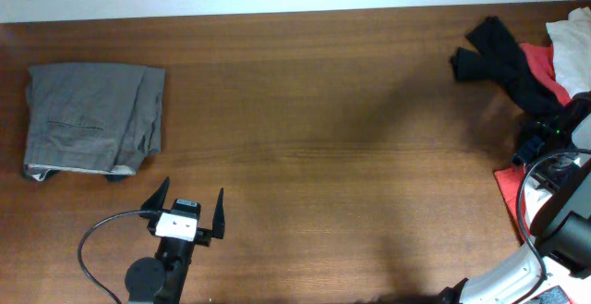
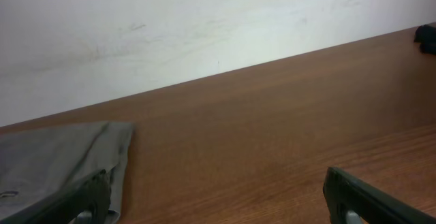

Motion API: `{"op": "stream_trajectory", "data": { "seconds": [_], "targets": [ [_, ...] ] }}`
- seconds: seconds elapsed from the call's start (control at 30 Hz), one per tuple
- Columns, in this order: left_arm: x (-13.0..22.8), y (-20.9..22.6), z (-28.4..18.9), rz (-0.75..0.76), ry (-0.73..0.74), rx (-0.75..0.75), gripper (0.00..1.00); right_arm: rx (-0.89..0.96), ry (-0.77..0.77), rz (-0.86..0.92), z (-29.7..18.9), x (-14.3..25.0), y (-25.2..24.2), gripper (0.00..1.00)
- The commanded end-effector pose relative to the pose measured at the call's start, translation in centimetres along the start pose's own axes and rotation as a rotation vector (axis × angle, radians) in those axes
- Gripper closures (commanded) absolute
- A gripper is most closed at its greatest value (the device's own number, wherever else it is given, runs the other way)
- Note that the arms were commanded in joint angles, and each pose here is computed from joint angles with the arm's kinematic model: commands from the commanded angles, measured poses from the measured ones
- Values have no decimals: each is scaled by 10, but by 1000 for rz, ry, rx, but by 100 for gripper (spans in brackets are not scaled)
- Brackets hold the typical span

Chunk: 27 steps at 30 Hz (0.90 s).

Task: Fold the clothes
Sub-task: 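Grasp the white T-shirt in the pile with the right gripper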

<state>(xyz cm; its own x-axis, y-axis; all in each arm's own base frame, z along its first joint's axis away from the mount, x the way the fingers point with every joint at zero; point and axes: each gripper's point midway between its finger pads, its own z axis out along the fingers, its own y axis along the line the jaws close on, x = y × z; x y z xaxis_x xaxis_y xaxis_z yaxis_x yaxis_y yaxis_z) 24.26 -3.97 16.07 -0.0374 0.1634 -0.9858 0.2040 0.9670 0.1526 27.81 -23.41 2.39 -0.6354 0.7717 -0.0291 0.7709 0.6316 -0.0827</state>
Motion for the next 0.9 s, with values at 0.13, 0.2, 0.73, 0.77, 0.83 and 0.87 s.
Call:
{"op": "stream_trajectory", "data": {
  "seconds": [0.13,0.2,0.73,0.77,0.83,0.87],
  "targets": [
    [2,0,0,13,0,-4,1,10,-1,-6,11,1,-3,38],
    [2,0,0,13,0,-4,1,10,-5,-5,15,2,-2,38],
    [2,0,0,13,0,-4,1,-6,-22,-1,5,-6,1,65],
    [2,0,0,13,0,-4,1,-7,-25,-1,2,-8,1,67],
    [2,0,0,13,0,-4,1,-8,-29,-1,-4,-12,1,73],
    [2,0,0,13,0,-4,1,-8,-32,-1,-7,-13,1,78]
  ]
}}
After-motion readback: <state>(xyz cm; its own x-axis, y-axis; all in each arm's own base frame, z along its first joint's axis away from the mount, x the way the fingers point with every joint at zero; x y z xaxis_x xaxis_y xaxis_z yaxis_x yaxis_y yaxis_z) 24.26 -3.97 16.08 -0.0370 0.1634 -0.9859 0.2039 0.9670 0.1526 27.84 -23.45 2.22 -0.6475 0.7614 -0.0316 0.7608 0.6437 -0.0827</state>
